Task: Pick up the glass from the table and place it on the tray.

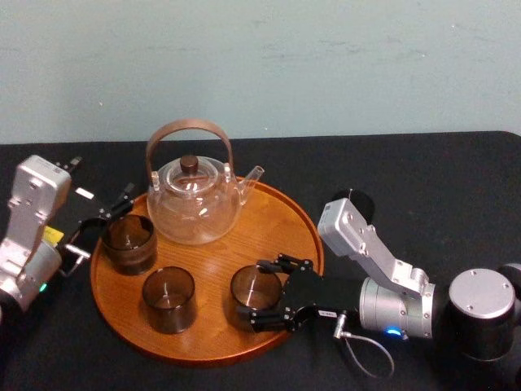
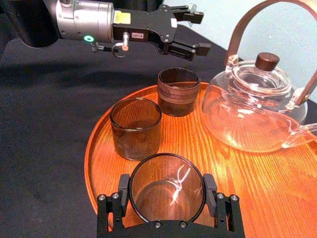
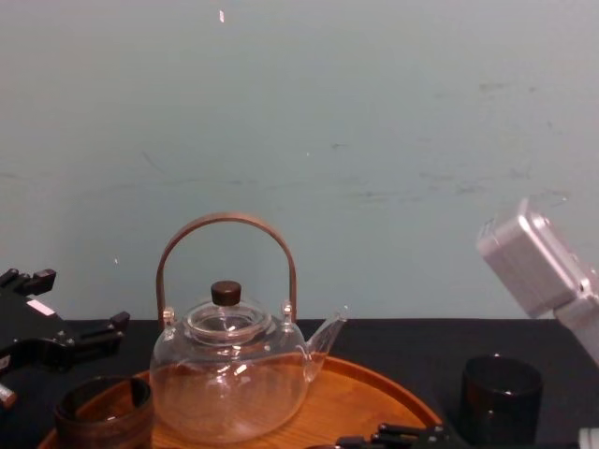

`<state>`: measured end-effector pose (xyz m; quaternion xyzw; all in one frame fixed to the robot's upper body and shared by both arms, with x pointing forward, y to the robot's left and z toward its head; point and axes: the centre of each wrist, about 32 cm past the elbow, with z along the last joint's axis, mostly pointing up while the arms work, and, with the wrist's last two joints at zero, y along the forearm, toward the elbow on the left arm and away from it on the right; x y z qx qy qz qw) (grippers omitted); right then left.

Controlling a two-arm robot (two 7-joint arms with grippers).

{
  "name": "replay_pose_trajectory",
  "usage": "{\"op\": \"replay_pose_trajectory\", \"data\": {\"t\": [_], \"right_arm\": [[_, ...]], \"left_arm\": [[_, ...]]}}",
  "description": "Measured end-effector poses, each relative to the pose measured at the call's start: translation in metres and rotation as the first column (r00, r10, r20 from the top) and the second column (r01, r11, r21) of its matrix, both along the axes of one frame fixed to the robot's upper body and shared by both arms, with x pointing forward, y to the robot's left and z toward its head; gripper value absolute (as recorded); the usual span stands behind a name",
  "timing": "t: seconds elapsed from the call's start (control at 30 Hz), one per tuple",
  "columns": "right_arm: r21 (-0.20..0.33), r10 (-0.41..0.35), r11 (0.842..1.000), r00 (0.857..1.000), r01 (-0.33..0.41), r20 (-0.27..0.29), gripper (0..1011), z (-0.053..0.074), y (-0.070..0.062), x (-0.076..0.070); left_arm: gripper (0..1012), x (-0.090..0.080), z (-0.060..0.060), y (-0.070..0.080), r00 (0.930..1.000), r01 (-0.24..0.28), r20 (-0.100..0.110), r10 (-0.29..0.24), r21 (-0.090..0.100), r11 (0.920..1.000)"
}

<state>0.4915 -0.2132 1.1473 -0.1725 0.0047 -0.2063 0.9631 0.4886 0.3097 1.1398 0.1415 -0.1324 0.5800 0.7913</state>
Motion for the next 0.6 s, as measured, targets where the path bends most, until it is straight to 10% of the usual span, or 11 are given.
{"op": "replay_pose_trajectory", "data": {"t": [0.6], "right_arm": [[-0.009,-0.007,1.0,1.0,0.007,-0.012,906,-0.0042,0.003,0.0027]], "left_arm": [[1001,0.0,0.0,0.0,1.0,0.0,0.0,0.0,0.0,1.0]]}}
